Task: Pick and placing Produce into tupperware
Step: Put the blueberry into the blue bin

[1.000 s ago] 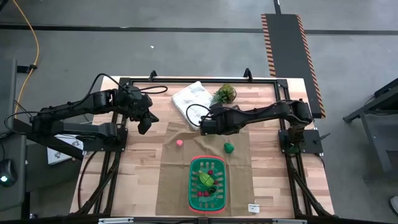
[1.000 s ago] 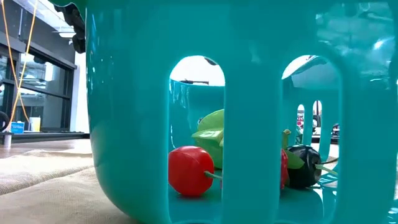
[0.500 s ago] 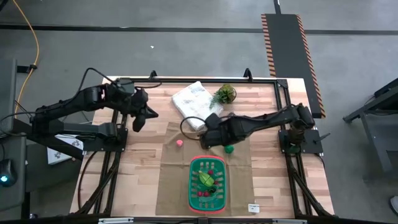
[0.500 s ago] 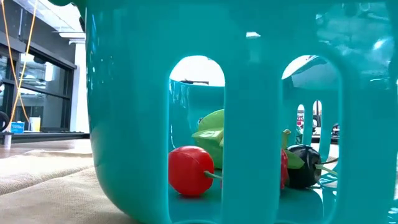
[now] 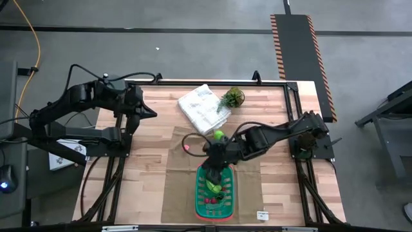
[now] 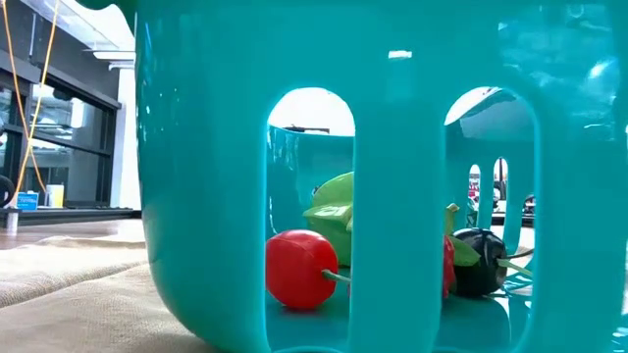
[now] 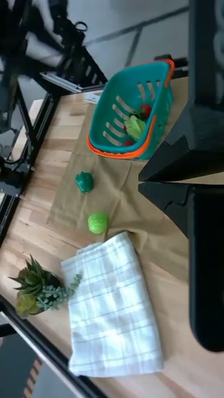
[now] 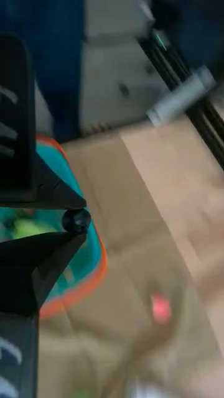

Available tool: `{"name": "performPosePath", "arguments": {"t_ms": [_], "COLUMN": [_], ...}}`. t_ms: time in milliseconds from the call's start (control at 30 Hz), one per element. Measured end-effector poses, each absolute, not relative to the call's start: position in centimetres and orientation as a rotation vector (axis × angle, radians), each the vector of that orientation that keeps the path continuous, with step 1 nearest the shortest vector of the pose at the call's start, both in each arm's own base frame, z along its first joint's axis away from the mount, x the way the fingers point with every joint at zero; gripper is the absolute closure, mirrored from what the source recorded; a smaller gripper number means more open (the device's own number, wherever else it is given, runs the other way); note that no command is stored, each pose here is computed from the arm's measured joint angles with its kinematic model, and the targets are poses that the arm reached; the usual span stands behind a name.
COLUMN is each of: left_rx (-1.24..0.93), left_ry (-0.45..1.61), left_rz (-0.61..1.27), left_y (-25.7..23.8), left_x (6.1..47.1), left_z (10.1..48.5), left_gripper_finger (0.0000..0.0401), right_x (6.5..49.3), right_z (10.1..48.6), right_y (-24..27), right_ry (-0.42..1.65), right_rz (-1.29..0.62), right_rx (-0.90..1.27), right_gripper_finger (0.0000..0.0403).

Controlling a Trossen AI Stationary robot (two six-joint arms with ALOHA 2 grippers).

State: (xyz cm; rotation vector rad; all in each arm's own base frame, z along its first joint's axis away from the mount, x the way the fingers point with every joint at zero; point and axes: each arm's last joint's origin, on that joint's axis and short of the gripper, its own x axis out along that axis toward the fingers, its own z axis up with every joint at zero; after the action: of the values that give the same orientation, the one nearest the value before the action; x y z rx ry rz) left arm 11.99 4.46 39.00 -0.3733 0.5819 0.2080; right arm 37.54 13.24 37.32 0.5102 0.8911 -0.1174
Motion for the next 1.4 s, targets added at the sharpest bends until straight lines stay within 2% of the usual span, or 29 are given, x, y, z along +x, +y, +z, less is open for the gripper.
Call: {"name": "performPosePath", "arguments": {"t_ms": [167, 333, 600, 867, 1400], "left_rx": [-0.484, -0.557, -0.629, -0.597, -0.531], "left_ry": [0.587, 0.596, 0.678, 0.74, 0.744], "left_rz": [0.243, 0.265, 0.294, 0.327, 0.338], "left_y": [4.5, 4.5, 4.2, 4.1, 4.2], "left_x": [12.1, 12.0, 11.5, 11.0, 11.0], "left_z": [38.8, 38.7, 38.1, 37.6, 37.6], "left_gripper_finger": [0.0398, 0.0398, 0.0398, 0.0398, 0.0398], "right_x": [36.9, 36.6, 38.6, 40.3, 40.1], "right_z": [37.7, 36.6, 31.0, 25.7, 22.3], "right_y": [15.1, 17.0, 19.5, 20.3, 22.6], "right_ry": [0.96, 1.014, 1.134, 1.259, 1.355], "right_rz": [0.088, 0.118, 0.041, -0.053, -0.057], "right_rx": [0.539, 0.523, 0.373, 0.304, 0.282], "right_gripper_finger": [0.0368, 0.0368, 0.0368, 0.0368, 0.0368]}}
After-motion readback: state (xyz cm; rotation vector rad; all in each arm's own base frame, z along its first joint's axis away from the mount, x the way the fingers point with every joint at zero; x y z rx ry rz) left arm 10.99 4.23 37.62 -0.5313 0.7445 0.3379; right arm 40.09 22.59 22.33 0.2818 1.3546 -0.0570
